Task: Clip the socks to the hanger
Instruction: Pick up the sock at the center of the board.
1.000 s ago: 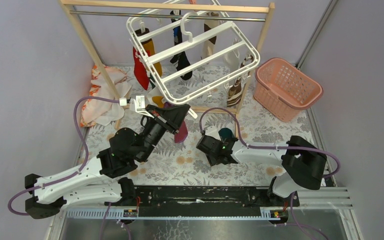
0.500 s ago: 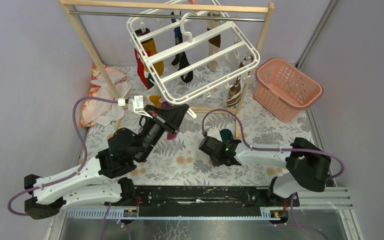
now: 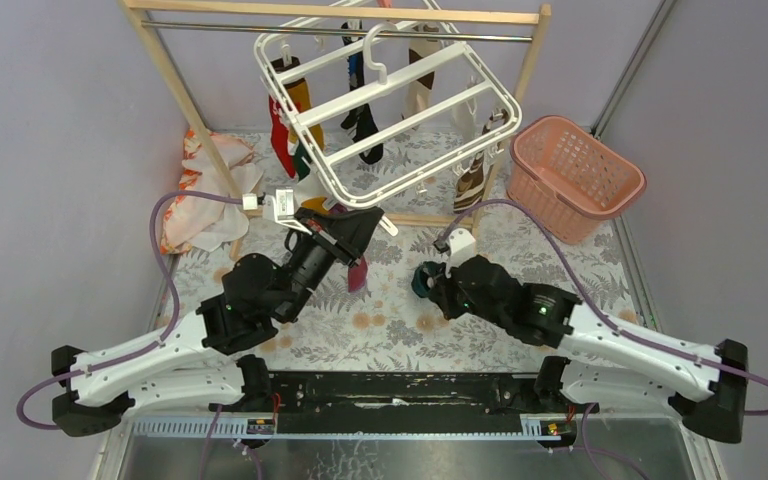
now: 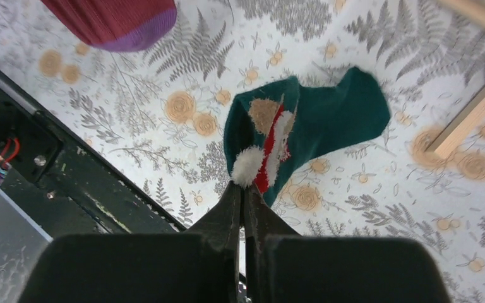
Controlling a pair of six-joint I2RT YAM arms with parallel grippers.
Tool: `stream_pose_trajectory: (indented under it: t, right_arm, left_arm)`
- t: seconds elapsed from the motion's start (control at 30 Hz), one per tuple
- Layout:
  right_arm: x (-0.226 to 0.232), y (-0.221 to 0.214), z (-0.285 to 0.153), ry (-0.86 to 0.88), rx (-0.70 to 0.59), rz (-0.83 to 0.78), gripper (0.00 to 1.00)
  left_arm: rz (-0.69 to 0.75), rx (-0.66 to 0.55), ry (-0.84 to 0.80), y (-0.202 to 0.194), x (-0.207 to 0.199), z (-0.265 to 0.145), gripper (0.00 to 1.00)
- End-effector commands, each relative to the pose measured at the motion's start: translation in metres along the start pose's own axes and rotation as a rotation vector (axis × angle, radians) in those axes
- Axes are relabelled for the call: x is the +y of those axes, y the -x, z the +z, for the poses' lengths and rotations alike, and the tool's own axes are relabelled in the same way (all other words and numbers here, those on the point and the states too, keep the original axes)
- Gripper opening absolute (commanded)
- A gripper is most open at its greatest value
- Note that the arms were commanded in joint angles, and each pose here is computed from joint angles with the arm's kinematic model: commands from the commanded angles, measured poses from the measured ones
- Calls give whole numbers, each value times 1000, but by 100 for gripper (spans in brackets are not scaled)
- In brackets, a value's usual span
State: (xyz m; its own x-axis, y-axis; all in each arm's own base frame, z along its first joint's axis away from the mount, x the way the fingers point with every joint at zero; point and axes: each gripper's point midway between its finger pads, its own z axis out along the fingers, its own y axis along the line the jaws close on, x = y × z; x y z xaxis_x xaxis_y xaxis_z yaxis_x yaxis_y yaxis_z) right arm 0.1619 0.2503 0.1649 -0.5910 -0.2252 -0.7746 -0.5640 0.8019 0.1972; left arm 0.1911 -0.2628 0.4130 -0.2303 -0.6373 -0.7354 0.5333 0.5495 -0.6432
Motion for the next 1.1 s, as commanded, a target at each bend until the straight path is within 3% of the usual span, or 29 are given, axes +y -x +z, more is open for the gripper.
stream_pose_trajectory:
  t: [0.0,0.47,0.9,1.07]
  right_arm:
    - [-1,28,-27,32,-135,-50,0]
    - [47,115,-96,253,-312,-68,0]
    - [64,161,-97,244,-367,-71,0]
    - [34,127,-69,59,-193,-93,0]
  left_arm:
    - [38,71,-29,-15,-7,1,0]
    - [53,98,-43,-23,-14,10,0]
    - [61,95,-30,-26,-9,10,0]
    - [64,91,-30,-25,-8,8,0]
